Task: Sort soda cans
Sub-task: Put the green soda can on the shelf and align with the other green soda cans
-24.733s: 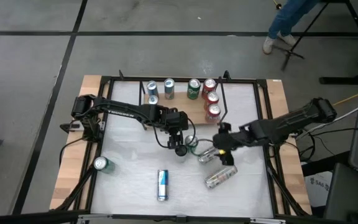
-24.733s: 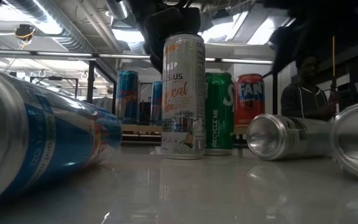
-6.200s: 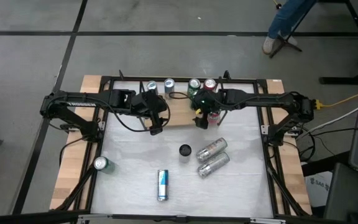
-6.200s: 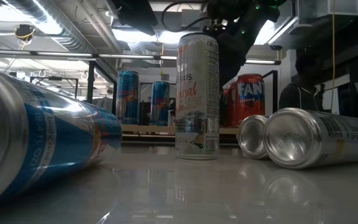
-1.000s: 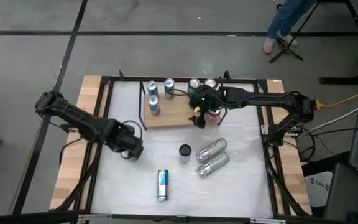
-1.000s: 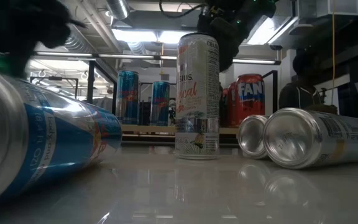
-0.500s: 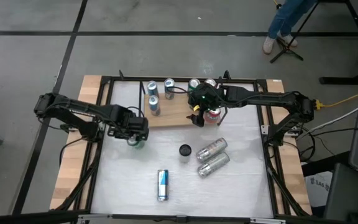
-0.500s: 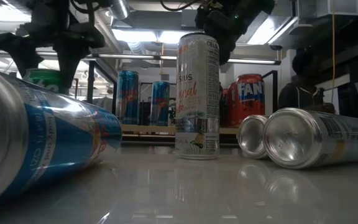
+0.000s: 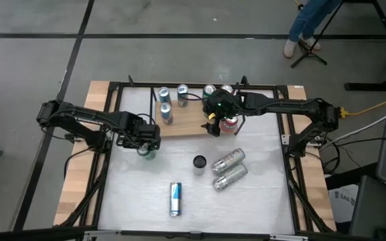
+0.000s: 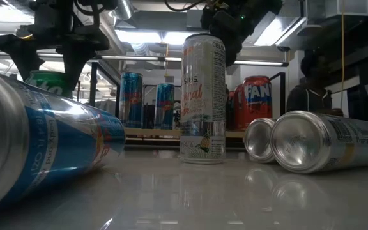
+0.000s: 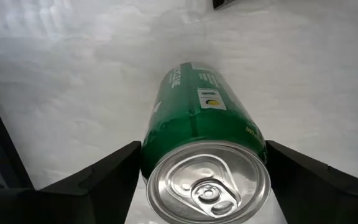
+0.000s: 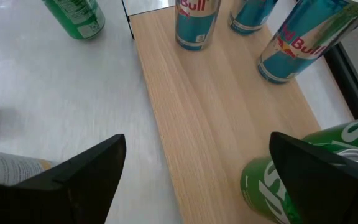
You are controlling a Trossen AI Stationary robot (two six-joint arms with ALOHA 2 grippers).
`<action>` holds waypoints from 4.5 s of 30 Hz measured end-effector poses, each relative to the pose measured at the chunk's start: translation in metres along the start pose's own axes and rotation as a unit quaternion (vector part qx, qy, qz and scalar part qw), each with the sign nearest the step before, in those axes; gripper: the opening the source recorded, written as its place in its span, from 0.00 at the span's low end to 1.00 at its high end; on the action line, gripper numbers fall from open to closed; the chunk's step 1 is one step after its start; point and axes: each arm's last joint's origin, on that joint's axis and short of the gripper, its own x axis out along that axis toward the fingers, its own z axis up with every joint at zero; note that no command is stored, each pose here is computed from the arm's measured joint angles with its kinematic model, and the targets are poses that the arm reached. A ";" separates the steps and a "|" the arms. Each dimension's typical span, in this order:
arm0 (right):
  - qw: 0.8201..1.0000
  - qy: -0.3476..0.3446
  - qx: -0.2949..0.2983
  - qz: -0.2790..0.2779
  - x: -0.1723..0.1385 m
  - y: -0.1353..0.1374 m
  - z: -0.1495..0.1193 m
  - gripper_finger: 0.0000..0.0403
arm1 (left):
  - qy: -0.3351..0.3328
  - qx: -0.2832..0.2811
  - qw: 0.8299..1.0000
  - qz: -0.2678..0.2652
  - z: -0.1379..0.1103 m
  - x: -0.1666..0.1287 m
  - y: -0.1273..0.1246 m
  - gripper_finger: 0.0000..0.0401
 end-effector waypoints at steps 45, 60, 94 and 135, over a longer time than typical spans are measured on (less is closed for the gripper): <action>1.000 0.000 0.000 0.000 0.000 0.000 0.000 0.96 | -0.036 0.038 0.996 -0.073 0.000 -0.026 0.014 0.85; 1.000 0.003 0.000 0.001 0.000 0.000 -0.001 0.96 | -0.121 0.394 0.902 -0.130 -0.010 -0.051 0.029 0.85; 1.000 0.003 0.002 0.021 0.000 0.001 -0.001 0.96 | -0.132 0.675 0.726 -0.023 -0.032 -0.004 0.046 0.85; 1.000 0.003 0.002 0.021 0.000 0.001 -0.001 0.96 | -0.169 0.349 0.917 -0.092 -0.028 0.026 0.046 0.55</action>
